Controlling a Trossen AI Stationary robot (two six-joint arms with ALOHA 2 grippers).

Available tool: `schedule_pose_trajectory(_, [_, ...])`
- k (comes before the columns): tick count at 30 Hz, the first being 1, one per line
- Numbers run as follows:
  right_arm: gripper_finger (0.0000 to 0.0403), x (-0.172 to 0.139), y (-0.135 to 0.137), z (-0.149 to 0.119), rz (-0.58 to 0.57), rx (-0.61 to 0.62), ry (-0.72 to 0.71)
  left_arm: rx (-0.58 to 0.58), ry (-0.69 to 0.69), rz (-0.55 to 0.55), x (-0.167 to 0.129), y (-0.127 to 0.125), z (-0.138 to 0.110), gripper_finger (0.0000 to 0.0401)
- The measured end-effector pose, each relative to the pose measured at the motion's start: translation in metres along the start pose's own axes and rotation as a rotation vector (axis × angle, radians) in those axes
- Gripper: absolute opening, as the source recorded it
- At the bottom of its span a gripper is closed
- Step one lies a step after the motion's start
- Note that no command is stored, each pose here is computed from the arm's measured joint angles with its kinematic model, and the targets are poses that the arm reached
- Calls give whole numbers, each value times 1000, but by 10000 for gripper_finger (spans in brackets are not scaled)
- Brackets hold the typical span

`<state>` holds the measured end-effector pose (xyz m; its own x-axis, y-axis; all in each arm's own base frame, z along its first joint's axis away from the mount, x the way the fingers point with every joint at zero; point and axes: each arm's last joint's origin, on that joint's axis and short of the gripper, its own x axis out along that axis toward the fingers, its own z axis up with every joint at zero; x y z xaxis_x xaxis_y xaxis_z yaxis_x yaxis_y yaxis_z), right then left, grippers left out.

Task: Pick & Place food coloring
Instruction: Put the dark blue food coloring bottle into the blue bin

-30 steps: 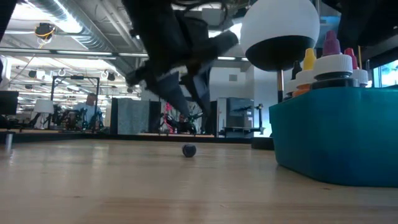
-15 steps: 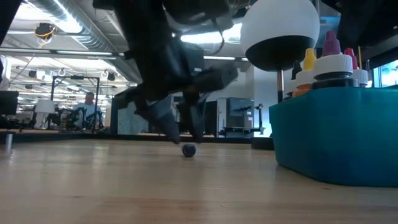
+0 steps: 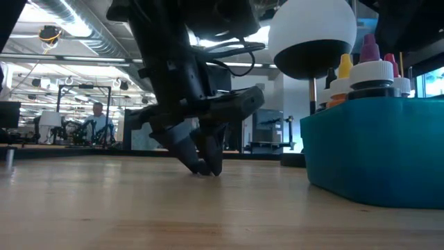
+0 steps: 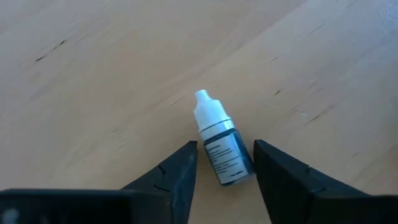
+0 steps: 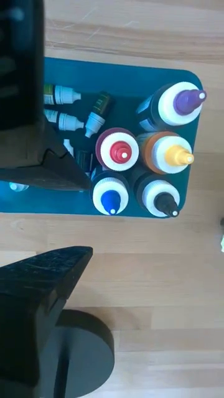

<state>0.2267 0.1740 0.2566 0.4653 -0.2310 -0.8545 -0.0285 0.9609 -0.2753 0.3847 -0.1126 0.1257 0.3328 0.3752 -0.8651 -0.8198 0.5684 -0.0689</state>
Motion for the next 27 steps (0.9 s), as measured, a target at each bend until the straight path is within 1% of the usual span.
schedule_pose_trajectory(5, [159, 0, 0, 0, 0, 2, 0, 43, -6, -5, 0, -1, 0, 114])
schedule_pose_trajectory(9, [159, 0, 0, 0, -1, 1, 0, 62, -10, -2, 0, -1, 0, 91])
schedule_pose_trajectory(12, [159, -2, 1, -1, -28, -1, -21, 117, -10, -2, 1, -1, 0, 82])
schedule_pose_trajectory(17, [159, -10, 6, -6, -75, -10, -78, 203, -31, -3, -3, -2, -3, 85])
schedule_pose_trajectory(19, [159, -13, 10, -8, -80, -3, -100, 246, -27, 0, -10, 0, -5, 86])
schedule_pose_trajectory(22, [159, -17, 15, -10, -97, -19, -136, 294, -60, -41, -29, -3, -6, 86])
schedule_pose_trajectory(24, [159, -16, 17, -12, -114, -39, -165, 321, -116, -79, -48, -5, -3, 84])
schedule_pose_trajectory(27, [159, -9, 16, -18, -137, -63, -178, 368, -214, -106, -73, -5, -2, 84])
